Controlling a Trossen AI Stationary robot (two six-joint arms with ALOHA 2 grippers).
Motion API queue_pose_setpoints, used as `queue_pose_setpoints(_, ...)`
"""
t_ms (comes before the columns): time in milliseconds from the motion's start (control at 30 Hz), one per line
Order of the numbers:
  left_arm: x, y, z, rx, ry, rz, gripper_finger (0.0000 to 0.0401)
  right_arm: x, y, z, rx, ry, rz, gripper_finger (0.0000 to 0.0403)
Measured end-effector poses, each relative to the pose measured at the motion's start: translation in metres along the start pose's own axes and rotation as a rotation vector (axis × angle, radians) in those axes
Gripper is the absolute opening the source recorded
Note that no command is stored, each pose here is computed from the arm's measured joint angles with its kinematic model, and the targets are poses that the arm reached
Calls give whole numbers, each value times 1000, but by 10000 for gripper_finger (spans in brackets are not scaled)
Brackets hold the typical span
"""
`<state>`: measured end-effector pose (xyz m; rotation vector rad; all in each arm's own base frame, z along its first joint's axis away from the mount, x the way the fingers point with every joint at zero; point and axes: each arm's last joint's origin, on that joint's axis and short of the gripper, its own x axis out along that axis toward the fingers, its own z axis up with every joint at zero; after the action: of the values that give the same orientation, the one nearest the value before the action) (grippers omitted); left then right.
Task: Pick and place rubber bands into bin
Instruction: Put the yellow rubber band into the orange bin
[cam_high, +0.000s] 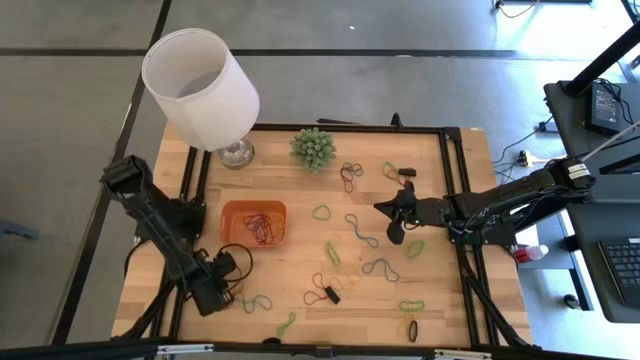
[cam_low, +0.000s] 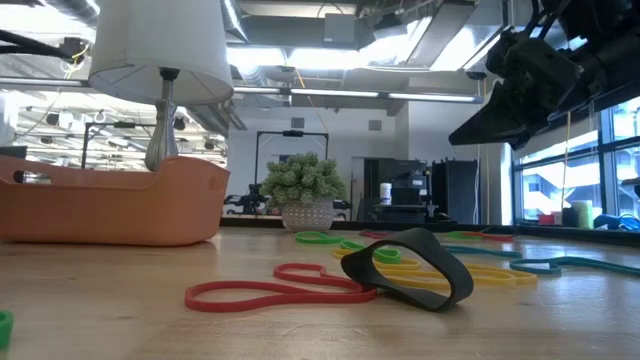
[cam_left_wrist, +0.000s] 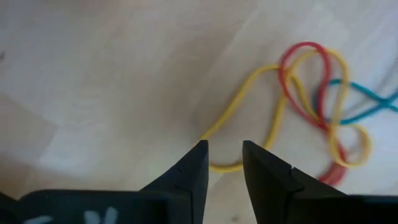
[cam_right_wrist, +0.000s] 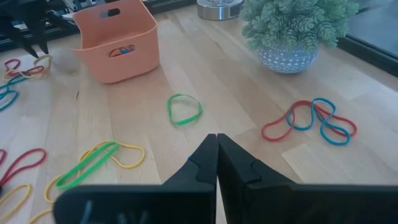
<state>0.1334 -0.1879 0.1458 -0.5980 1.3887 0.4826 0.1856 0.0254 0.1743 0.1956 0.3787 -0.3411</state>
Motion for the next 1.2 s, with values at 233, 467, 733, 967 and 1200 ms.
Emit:
queue_pose_setpoints(233, 20, -2, -8, 34, -4, 108, 78, 0, 0, 0, 0, 0, 0, 7)
queue_pose_setpoints(467, 16, -4, -11, 57, -37, 122, 21, 0, 0, 0, 1, 1, 0, 7)
queue_pose_setpoints(733, -14, -18, -8, 84, -41, 83, 3, 0, 0, 0, 0, 1, 0, 7)
queue_pose_setpoints(967, -52, -24, 4, 76, -111, 102, 2, 0, 0, 0, -3, -1, 0, 7)
queue_pose_setpoints(1200, -95, -29, 20, 140, -258, 127, 3, 0, 0, 1, -19, -6, 1, 7)
